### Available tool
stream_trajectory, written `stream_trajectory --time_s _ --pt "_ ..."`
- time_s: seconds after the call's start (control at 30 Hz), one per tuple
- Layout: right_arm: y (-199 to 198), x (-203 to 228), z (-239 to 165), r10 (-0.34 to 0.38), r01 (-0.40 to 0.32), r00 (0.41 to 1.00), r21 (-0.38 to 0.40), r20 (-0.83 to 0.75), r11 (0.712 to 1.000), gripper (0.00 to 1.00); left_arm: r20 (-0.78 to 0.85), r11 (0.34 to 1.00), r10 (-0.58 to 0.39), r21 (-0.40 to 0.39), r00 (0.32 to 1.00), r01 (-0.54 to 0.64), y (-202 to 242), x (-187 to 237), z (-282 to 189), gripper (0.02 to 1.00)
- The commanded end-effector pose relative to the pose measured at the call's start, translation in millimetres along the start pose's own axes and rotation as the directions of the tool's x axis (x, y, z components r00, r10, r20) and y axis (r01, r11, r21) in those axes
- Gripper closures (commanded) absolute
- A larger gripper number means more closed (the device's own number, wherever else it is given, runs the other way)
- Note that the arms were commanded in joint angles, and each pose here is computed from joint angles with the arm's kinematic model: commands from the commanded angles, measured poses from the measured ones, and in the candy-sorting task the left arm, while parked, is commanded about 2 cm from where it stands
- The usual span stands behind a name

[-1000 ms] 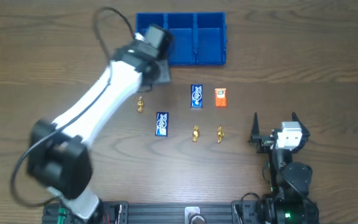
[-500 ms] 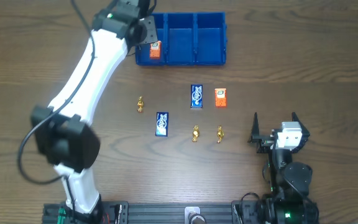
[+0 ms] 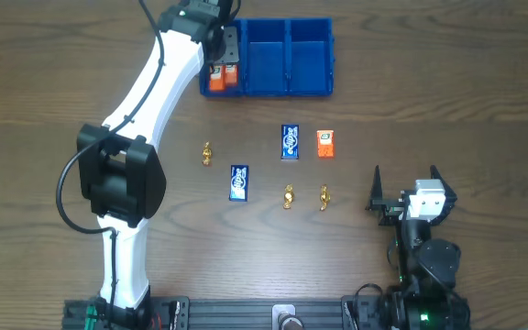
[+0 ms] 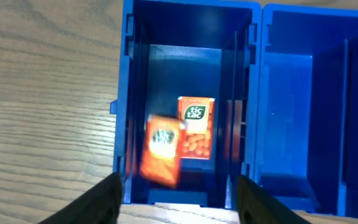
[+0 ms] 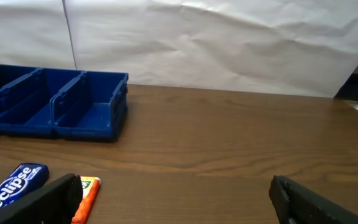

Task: Sort Candies Into Trays

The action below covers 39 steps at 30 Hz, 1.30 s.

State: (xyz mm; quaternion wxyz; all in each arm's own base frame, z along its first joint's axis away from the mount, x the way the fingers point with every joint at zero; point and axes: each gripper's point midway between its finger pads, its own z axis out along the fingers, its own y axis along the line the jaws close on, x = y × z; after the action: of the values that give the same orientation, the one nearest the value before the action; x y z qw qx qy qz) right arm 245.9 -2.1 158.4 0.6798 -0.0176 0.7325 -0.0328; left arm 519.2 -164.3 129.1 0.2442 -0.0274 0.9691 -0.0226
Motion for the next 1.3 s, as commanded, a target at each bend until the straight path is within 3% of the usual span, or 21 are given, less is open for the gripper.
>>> stream_trajectory --time_s 0.03,0.23,0.53,0.83,1.3 --pt "0 1 0 -0.012 0.012 1.000 -0.001 -0.001 1.000 0.003 0.018 0.997 0.021 0.069 1.000 -0.023 -22 -4 -17 0.369" --pt "0 1 0 -0.012 0.012 1.000 -0.002 -0.001 1.000 0.003 0.041 0.988 0.038 0.146 0.998 -0.043 -100 24 -59 0.279" --pt "0 1 0 -0.012 0.012 1.000 -0.002 -0.001 1.000 0.003 -0.110 0.991 0.063 0.126 0.992 -0.049 -202 147 -50 0.283" --pt "0 1 0 -0.012 0.012 1.000 -0.001 -0.001 1.000 0.003 -0.197 0.996 0.077 0.066 0.977 -0.065 -221 203 0 0.294" --pt "0 1 0 -0.012 0.012 1.000 -0.002 -0.001 1.000 0.003 -0.233 0.997 0.078 0.045 0.969 -0.070 -222 222 35 0.310"
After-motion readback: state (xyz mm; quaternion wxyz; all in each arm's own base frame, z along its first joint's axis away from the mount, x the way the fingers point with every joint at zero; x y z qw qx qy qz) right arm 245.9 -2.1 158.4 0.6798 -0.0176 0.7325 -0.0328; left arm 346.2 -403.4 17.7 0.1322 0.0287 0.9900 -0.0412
